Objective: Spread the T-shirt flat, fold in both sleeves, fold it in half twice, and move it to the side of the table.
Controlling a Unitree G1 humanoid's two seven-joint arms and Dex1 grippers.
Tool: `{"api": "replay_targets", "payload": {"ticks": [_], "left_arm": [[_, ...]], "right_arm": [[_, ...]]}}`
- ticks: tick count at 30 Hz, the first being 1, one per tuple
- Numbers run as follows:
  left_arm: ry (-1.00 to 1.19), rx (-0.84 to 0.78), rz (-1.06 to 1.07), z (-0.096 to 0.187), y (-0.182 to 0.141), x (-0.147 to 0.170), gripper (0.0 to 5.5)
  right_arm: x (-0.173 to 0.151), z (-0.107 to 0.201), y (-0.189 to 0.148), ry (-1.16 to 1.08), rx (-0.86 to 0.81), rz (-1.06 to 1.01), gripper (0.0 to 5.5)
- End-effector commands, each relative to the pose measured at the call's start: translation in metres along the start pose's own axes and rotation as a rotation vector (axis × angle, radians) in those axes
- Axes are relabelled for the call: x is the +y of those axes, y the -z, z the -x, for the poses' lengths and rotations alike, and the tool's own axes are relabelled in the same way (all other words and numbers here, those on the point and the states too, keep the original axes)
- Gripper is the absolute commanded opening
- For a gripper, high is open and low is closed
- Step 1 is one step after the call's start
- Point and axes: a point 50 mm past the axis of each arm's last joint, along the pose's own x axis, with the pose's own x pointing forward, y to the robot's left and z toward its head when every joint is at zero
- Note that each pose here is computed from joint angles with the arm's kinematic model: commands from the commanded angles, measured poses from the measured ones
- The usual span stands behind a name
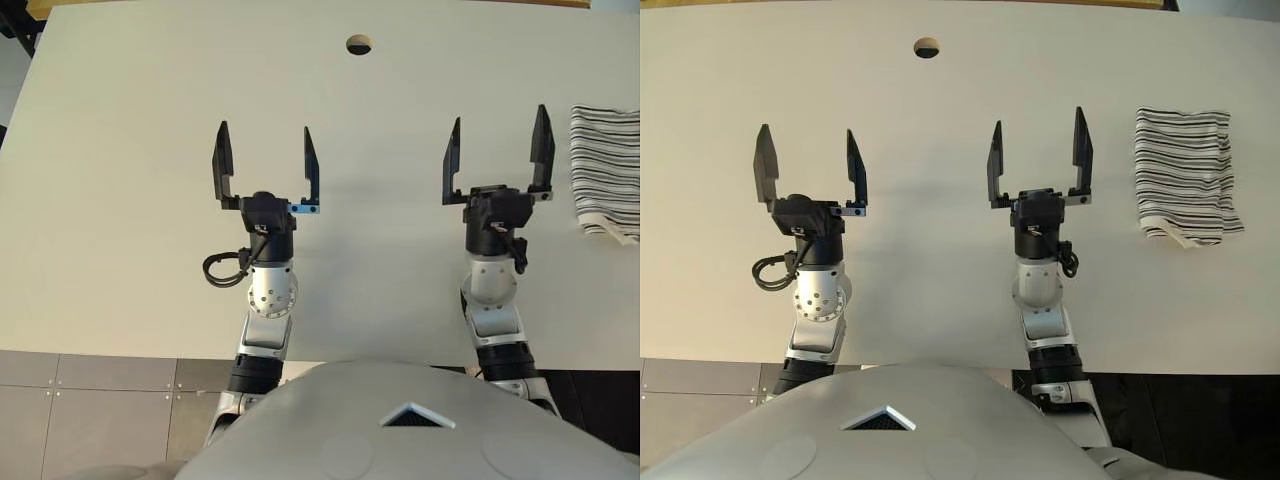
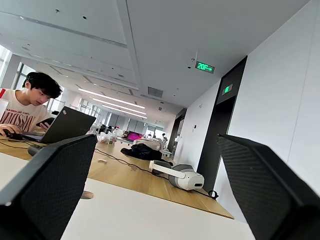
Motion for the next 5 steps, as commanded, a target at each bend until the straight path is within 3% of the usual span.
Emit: {"api": "replay_targets", "payload": {"ticks": [1, 5], "left_arm": [[0.004, -0.006, 0.006, 0.0011, -0.0038, -0.0002, 4.45], [-0.002, -0.01, 0.001, 0.0003, -0.0045, 0.0013, 4.45]], "right_arm": [[-0.0005, 0.0006, -0.0045, -0.009, -0.022, 0.007, 4.48], [0.0003, -0.0001, -0.0042, -0.012, -0.023, 0.007, 4.48]]}}
